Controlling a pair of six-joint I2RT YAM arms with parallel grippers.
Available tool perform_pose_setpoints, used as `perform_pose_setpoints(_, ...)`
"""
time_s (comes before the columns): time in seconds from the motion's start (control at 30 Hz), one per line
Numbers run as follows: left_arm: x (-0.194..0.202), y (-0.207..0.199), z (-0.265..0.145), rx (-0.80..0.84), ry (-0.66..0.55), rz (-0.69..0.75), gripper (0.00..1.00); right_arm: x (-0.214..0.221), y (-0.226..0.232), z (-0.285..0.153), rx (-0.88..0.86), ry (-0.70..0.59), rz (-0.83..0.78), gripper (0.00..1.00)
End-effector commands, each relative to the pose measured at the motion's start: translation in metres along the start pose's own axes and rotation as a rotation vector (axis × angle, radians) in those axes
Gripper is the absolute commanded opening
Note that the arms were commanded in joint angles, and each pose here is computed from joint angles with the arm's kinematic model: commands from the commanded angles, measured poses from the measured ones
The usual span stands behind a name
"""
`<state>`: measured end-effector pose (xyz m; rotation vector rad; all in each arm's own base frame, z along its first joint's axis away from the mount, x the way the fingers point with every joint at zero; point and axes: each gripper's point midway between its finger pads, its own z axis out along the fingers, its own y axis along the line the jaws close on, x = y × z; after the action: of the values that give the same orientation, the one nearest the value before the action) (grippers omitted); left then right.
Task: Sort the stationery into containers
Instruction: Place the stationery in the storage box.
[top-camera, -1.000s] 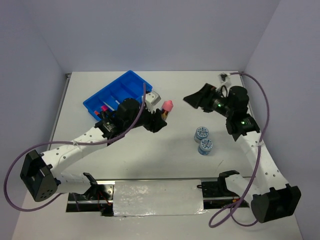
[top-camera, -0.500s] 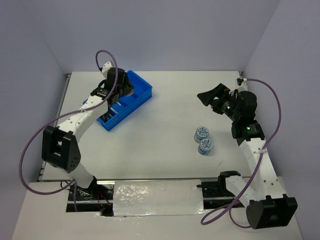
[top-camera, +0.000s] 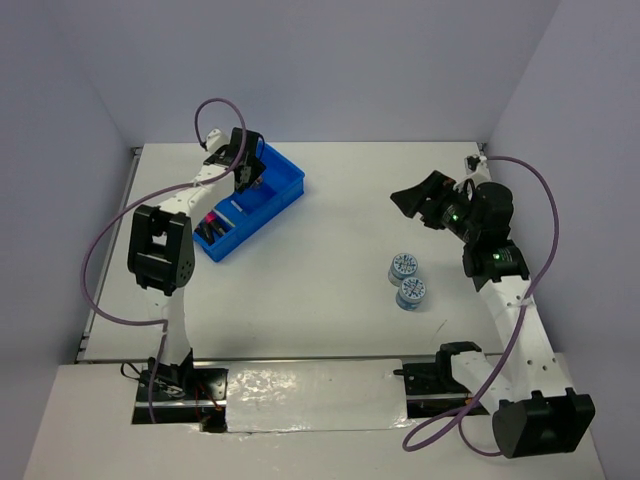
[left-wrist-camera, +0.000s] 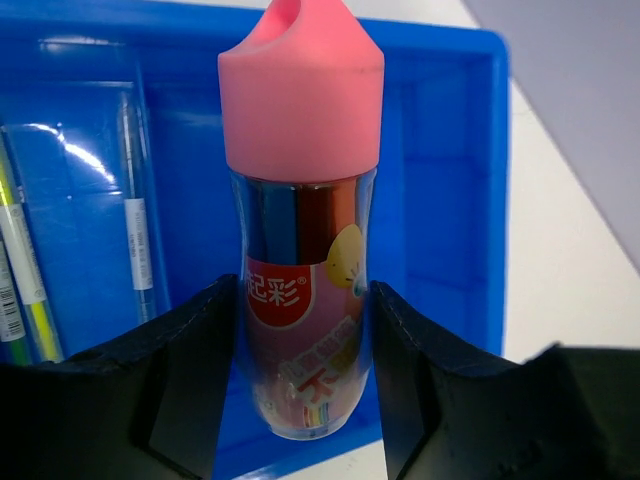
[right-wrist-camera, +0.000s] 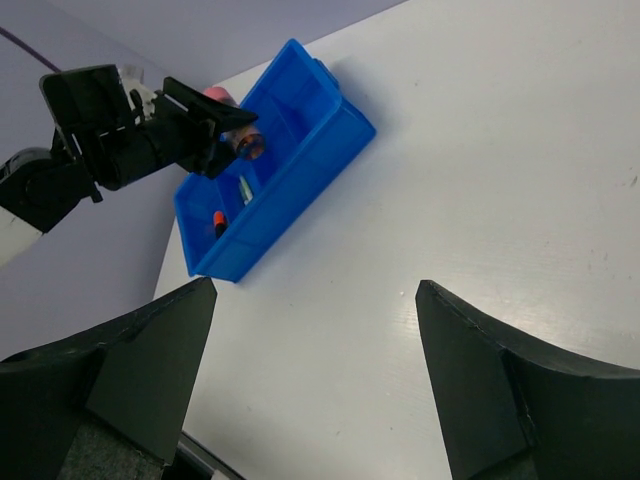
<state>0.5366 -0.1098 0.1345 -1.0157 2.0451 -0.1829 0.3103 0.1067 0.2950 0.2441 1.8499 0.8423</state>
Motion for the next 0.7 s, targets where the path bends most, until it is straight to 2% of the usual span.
perform_pose_setpoints(0.0,-0.015,-0.014,-0.003,0.037,-0.039,-0.05,0.09,-0.001,0.004,0.004,-0.04,-0.001,-0.039,0.89)
perform_pose_setpoints(0.23,0.007,-0.003,0.006,0.036,0.016,-0.03,0.23,0.002,0.003,0.006,-0.045,0.005,-0.029,0.89)
perform_pose_setpoints(0.3,0.01,-0.002,0.008,0.043,0.028,-0.029,0.33,0.002,0.004,0.006,-0.052,0.011,-0.03,0.89)
perform_pose_setpoints(0.43,0.017,0.001,0.01,0.037,0.054,-0.033,0.45,0.003,0.008,0.006,-0.075,0.022,-0.031,0.89)
perform_pose_setpoints(0.47,0.015,-0.001,0.009,0.047,0.049,-0.038,0.5,0.004,0.009,0.006,-0.079,0.026,-0.032,0.89)
perform_pose_setpoints(0.5,0.015,-0.002,0.008,0.049,0.05,-0.04,0.61,0.003,0.009,0.005,-0.08,0.028,-0.037,0.89)
perform_pose_setpoints(0.57,0.011,-0.004,0.004,0.054,0.044,-0.043,0.72,0.002,0.012,0.004,-0.087,0.028,-0.047,0.89)
perform_pose_setpoints(0.6,0.008,-0.005,0.001,0.058,0.04,-0.047,0.84,0.003,0.011,0.004,-0.083,0.033,-0.052,0.89)
perform_pose_setpoints(0.67,0.0,-0.011,-0.008,0.08,0.026,-0.051,0.96,0.004,0.012,0.004,-0.089,0.039,-0.057,0.9)
